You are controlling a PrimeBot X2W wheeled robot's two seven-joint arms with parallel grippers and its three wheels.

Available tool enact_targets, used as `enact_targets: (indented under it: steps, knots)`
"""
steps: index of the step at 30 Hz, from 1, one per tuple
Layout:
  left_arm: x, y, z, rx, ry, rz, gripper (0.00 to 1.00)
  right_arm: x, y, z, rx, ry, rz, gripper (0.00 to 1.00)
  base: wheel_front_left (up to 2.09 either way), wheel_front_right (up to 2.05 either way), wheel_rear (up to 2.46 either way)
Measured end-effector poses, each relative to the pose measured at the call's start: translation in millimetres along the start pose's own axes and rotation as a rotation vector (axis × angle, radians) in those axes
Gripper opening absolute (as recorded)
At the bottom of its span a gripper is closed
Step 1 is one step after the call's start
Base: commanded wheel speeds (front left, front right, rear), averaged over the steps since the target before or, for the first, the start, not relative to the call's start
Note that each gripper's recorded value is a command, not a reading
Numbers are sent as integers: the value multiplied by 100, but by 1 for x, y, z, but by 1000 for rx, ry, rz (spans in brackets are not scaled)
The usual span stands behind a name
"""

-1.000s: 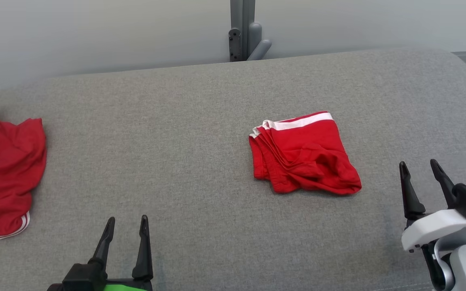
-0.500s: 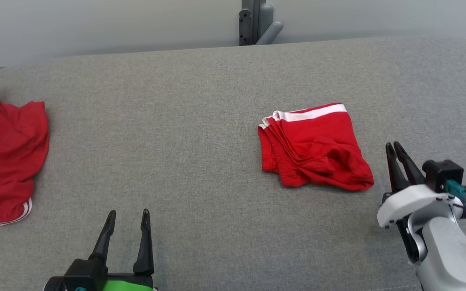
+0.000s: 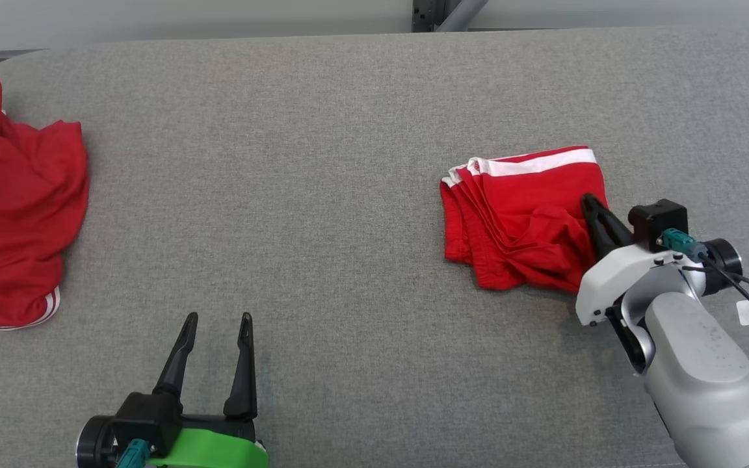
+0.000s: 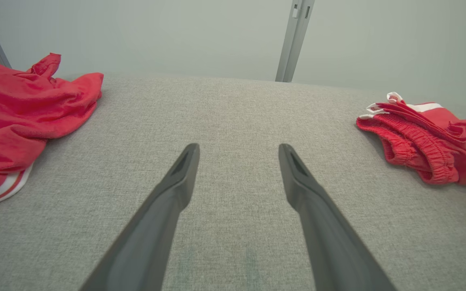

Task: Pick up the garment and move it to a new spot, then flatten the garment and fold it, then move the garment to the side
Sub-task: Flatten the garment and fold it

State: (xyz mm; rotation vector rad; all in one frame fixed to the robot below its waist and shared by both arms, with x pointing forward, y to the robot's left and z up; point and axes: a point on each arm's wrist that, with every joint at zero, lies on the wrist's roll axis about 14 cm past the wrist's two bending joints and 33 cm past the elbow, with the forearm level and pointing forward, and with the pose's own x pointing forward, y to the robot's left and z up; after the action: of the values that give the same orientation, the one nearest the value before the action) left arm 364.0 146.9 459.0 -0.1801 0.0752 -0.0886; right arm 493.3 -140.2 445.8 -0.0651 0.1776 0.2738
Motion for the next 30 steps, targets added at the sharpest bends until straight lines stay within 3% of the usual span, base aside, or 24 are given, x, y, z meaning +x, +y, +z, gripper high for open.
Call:
enact_targets:
  steps: [5,13,24,30]
  knots:
    - [-2,2,1,-4,-3,15,100,-1,21,-8,38,20,47,0,0,0,0]
    - [-3,2,10,-9,-31,23,100,-34,63,-41,91,96,158,0,0,0,0]
    - [-1,-7,10,-11,-34,-3,100,-43,114,-38,149,96,276,0,0,0,0]
    - [-5,-5,15,-17,-49,10,100,-48,132,-38,117,101,332,0,0,0,0]
